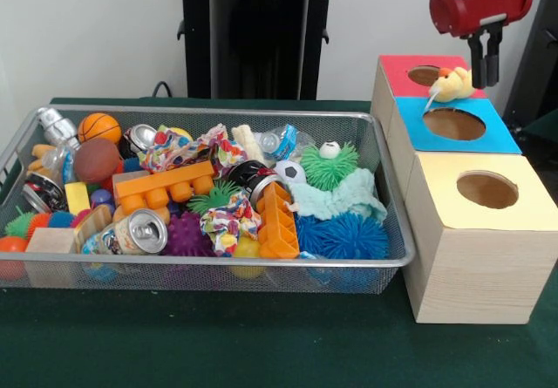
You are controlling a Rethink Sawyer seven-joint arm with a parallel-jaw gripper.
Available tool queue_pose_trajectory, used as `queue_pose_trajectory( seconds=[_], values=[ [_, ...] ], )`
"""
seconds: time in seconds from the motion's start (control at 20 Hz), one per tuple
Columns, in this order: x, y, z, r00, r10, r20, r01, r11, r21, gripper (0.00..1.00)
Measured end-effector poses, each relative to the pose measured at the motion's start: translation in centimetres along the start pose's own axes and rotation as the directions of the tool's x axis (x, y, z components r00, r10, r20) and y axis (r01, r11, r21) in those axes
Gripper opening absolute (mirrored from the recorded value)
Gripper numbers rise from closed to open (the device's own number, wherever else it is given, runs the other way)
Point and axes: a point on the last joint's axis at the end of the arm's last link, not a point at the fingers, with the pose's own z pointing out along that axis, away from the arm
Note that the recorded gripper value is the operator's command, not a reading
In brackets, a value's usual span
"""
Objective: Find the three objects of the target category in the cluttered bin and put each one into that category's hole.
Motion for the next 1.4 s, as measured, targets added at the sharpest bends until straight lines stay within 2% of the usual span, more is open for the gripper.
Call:
queue_pose_trajectory(
  seconds=[0.35, 0.45, 0.85, 1.4],
  values=[
    [1.1, -0.7, 0.9, 0.9999, -0.009, -0.010, 0.009, 0.9998, 0.016, 0.00],
    [2.1, -1.1, 1.4, 0.9995, -0.014, -0.028, 0.015, 0.9994, 0.030, 0.00],
    [4.0, -1.9, 2.4, 0.9976, -0.018, -0.067, 0.022, 0.9985, 0.051, 0.00],
    [6.6, -1.8, 3.9, 0.9920, -0.003, -0.126, 0.006, 0.9996, 0.028, 0.00]
  ],
)
